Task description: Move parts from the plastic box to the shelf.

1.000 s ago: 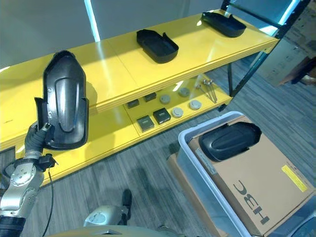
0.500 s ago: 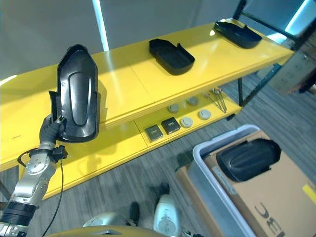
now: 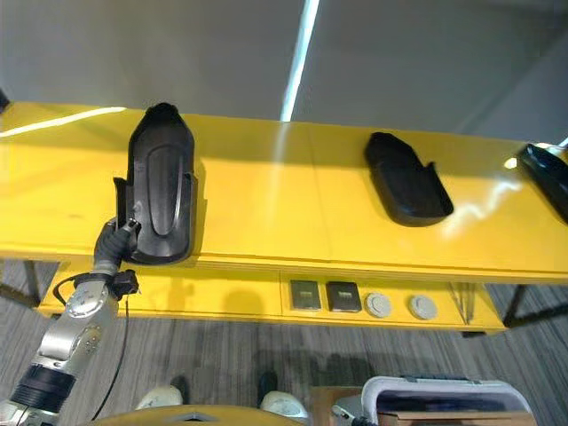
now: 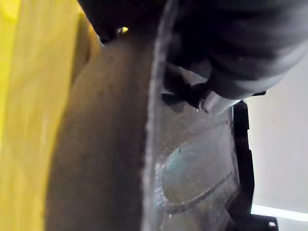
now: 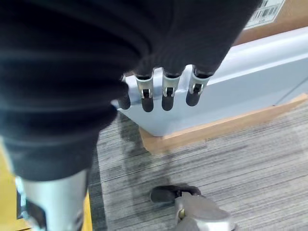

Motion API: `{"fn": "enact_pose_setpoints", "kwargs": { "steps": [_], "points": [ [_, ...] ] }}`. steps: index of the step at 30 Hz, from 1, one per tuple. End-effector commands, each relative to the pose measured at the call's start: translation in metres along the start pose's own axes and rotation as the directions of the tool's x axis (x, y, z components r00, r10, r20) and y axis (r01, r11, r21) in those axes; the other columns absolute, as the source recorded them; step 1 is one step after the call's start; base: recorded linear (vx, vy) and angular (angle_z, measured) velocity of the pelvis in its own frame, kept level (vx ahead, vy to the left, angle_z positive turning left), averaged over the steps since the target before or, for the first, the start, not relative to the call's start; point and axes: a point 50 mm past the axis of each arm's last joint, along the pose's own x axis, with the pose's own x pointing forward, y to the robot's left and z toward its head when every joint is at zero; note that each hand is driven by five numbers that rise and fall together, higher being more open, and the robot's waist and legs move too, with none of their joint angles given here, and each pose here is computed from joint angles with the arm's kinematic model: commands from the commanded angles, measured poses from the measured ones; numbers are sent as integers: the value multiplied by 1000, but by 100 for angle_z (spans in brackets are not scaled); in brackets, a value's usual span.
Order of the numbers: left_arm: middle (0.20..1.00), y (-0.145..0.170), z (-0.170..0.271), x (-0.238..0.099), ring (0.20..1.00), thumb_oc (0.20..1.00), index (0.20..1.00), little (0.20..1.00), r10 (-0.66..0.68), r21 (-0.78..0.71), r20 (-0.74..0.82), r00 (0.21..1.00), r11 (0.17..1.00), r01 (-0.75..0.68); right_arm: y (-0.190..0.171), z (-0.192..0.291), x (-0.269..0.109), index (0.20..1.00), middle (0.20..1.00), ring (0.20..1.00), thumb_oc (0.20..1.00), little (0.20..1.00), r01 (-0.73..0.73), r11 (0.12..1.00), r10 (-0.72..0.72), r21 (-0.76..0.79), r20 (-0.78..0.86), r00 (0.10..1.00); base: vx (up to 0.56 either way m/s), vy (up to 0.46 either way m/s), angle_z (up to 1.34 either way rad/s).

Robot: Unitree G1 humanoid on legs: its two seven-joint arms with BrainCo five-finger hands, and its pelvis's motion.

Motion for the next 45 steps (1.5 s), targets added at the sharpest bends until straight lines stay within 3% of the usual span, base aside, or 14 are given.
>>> {"fn": "enact_pose_setpoints", "kwargs": {
  "steps": [1,8,12,15,17,20,30,33,35,42,43,44,45],
  "points": [
    [200,-7,52,17,200,200,200,200,11,28,229,973,999,-18,-17,-26,-4,1000,1000,1000,1000,1000,57,998,-61,-41,-107,992,72,29,-26],
    [200,20,67,59,200,200,200,200,137,267,177,975,947,-181,0,-34,-5,1000,1000,1000,1000,1000,13,981,-28,-195,-76,997,75,60,-24],
    [200,17,68,81,200,200,200,200,175,315,118,978,927,-204,-1,-31,-5,1000,1000,1000,1000,1000,14,965,-36,-261,-79,996,45,12,-25],
    [200,12,65,90,200,200,200,200,197,290,64,978,934,-207,-2,-29,-4,1000,1000,1000,1000,1000,13,960,-37,-281,-80,996,46,-24,-31],
    [200,4,49,98,200,200,200,200,277,158,-73,958,952,-263,1,-29,-4,1000,1000,1000,1000,1000,-1,948,-27,-319,-85,996,53,-51,-14],
    [200,1,32,99,200,200,200,200,324,77,-157,933,946,-315,5,-29,-4,1000,1000,1000,1000,1000,-10,941,-20,-339,-87,996,13,-32,-15],
    [200,-15,-18,88,200,200,200,200,409,97,-330,851,911,-401,18,-29,-3,1000,1000,1000,1000,1000,-36,927,0,-373,-95,995,-1,-14,-5],
    [200,-14,-30,83,200,200,200,200,440,120,-369,819,896,-428,20,-30,-3,1000,1000,1000,1000,1000,-40,926,2,-376,-102,995,0,0,0],
    [200,-10,-42,78,200,200,200,200,470,221,-391,792,883,-415,21,-32,-3,1000,1000,1000,1000,1000,-42,924,0,-379,-110,994,0,0,0],
    [200,-3,-45,77,200,200,200,200,503,352,-381,776,855,-382,20,-29,-2,1000,1000,1000,1000,1000,-41,913,-2,-406,-105,995,0,0,0],
    [555,-2,-45,77,555,555,555,555,505,371,-383,773,851,-372,20,-28,-2,1000,1000,1000,1000,1000,-42,913,-1,-407,-106,994,0,0,0],
    [667,-1,-45,77,667,667,667,667,506,375,-384,772,850,-370,20,-28,-2,1000,1000,1000,1000,1000,-42,913,-1,-406,-106,994,0,0,0],
    [1000,-1,-47,77,1000,1000,1000,1000,509,389,-403,760,848,-361,20,-28,-2,1000,1000,1000,1000,1000,-43,914,0,-404,-106,994,0,0,0]
  ]
}}
